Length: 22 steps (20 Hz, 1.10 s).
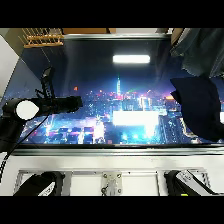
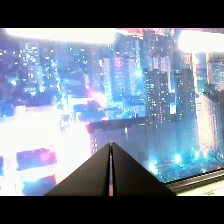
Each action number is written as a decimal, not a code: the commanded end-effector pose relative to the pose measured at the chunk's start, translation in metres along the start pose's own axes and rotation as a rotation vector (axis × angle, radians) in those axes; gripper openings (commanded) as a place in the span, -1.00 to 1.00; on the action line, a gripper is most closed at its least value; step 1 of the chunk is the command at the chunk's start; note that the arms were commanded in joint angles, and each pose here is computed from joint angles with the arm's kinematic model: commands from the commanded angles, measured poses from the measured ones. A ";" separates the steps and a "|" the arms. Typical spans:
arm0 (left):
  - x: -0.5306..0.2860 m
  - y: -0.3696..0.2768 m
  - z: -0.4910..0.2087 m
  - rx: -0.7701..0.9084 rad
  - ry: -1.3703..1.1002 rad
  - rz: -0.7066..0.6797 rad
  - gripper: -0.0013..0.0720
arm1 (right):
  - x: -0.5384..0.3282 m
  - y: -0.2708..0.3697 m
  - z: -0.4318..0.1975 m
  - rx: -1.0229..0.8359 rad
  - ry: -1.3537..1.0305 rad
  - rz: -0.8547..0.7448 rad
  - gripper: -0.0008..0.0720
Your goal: Fold the clothes and pants, and hang the long-sleeved shirts on hangers.
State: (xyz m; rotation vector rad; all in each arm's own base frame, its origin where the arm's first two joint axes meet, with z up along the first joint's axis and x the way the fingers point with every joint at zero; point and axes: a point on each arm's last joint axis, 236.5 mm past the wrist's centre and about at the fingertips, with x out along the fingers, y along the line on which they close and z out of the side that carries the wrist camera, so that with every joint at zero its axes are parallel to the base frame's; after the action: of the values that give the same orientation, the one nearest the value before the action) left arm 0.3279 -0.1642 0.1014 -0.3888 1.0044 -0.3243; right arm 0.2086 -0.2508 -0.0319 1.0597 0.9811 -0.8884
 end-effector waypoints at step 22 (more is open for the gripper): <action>0.000 0.000 0.000 0.001 -0.001 0.000 -0.95 | -0.140 0.251 -0.237 -0.994 0.075 0.667 0.93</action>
State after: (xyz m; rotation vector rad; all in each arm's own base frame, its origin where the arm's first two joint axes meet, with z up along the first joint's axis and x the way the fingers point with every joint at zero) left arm 0.3280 -0.1640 0.1014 -0.3874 1.0041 -0.3239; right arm 0.3528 0.0058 0.1241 0.5274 0.8422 0.0806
